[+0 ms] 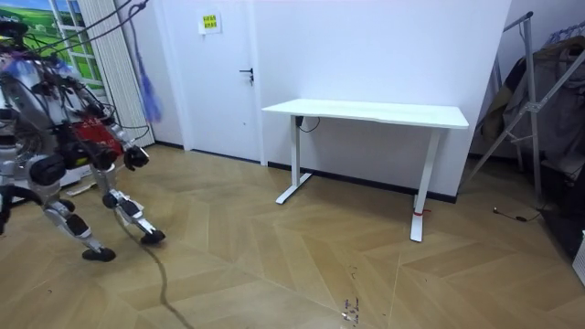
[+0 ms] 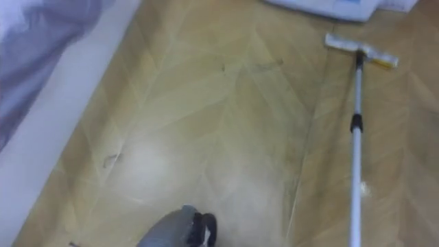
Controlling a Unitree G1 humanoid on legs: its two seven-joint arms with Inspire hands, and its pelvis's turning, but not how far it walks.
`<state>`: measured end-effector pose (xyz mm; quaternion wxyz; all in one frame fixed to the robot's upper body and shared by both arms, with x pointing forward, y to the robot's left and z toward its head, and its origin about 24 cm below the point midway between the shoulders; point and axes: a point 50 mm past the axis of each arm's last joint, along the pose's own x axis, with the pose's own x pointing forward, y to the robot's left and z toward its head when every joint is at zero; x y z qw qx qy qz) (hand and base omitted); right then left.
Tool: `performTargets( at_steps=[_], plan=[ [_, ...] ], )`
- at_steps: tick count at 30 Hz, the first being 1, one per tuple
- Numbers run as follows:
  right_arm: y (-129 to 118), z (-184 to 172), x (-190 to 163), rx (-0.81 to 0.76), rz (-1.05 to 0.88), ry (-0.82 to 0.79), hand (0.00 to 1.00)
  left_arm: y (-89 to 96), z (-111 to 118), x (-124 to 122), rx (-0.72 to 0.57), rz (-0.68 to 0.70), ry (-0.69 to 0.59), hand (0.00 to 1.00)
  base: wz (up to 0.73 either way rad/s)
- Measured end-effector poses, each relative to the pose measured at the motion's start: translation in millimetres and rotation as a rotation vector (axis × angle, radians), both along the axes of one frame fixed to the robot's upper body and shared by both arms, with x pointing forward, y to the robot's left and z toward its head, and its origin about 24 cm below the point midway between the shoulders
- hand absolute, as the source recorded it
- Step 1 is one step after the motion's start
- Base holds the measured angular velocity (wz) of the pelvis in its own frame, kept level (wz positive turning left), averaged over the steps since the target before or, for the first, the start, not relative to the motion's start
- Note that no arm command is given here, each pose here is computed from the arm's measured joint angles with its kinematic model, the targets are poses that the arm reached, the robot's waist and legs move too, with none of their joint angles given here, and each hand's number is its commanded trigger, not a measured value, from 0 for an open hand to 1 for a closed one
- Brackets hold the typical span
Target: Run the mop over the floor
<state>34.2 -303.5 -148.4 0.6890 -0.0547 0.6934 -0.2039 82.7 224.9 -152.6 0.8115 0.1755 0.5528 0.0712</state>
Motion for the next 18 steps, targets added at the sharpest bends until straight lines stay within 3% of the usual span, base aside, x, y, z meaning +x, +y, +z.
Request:
performTargets(
  at_steps=[3, 9, 14, 18],
  plan=[
    [16, -7, -4, -0.005, 0.039, 0.029, 1.0, -1.2, -3, 1, 0.005, 0.022, 0.013, 0.0, -0.43],
    [35, -13, -5, 0.008, 0.036, 0.047, 1.0, -9.1, -8, -9, 0.019, 0.034, 0.063, 0.0, 0.05],
    [36, -9, 34, 0.021, 0.022, -0.031, 1.0, -9.0, -12, -12, 0.027, 0.035, 0.11, 0.0, 0.22],
    [38, 3, 88, 0.063, 0.025, -0.18, 1.0, 0.6, -11, -14, 0.062, 0.03, 0.125, 0.0, 0.09]
  ],
)
